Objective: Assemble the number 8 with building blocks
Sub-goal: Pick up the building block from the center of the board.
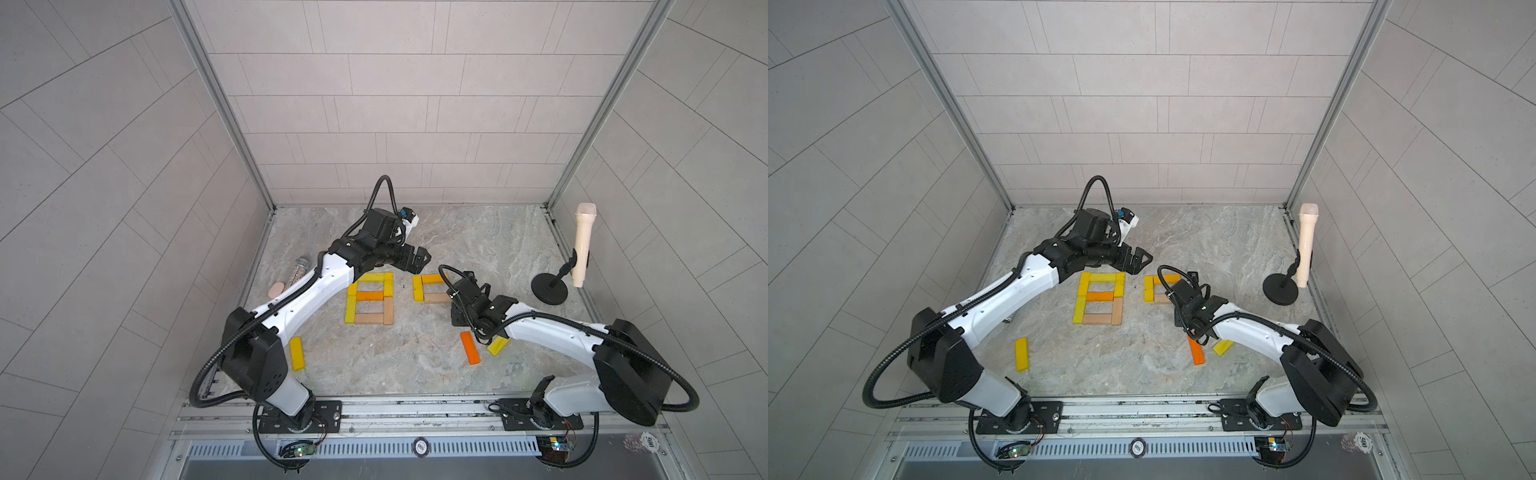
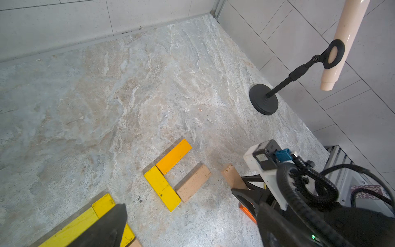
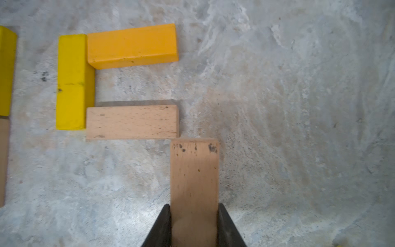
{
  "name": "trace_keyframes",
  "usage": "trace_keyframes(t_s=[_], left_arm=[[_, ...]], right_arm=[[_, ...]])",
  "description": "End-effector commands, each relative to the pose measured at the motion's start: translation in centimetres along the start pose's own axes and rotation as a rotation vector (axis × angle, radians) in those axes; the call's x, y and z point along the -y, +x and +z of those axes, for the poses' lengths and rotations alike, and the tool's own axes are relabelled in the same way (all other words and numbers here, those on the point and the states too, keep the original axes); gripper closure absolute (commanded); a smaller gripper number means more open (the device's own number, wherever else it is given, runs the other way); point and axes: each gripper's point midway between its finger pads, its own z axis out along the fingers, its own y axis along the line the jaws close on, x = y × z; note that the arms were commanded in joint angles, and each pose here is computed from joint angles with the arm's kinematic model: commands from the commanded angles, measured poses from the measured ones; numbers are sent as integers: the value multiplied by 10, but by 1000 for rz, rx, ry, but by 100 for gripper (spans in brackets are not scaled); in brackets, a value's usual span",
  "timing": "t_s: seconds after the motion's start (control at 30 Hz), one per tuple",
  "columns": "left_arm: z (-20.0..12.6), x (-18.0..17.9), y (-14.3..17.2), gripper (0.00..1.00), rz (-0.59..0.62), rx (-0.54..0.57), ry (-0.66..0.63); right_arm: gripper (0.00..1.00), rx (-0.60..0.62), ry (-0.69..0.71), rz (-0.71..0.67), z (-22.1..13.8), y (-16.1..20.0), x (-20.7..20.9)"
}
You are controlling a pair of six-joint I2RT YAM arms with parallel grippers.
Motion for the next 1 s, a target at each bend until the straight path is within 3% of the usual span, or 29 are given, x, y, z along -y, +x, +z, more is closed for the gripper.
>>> trace_keyframes(t_s=[0.0, 0.43, 0.97], left_arm=[[-13, 0, -13, 0, -2, 43, 0], [-24, -14, -25, 0, -56, 88, 0], [-38, -26, -31, 0, -71, 121, -29]], right_arm=[[77, 29, 21, -21, -15, 1, 1], [78, 41, -71, -23, -32, 22, -48], [77, -10, -121, -14, -13, 39, -124]])
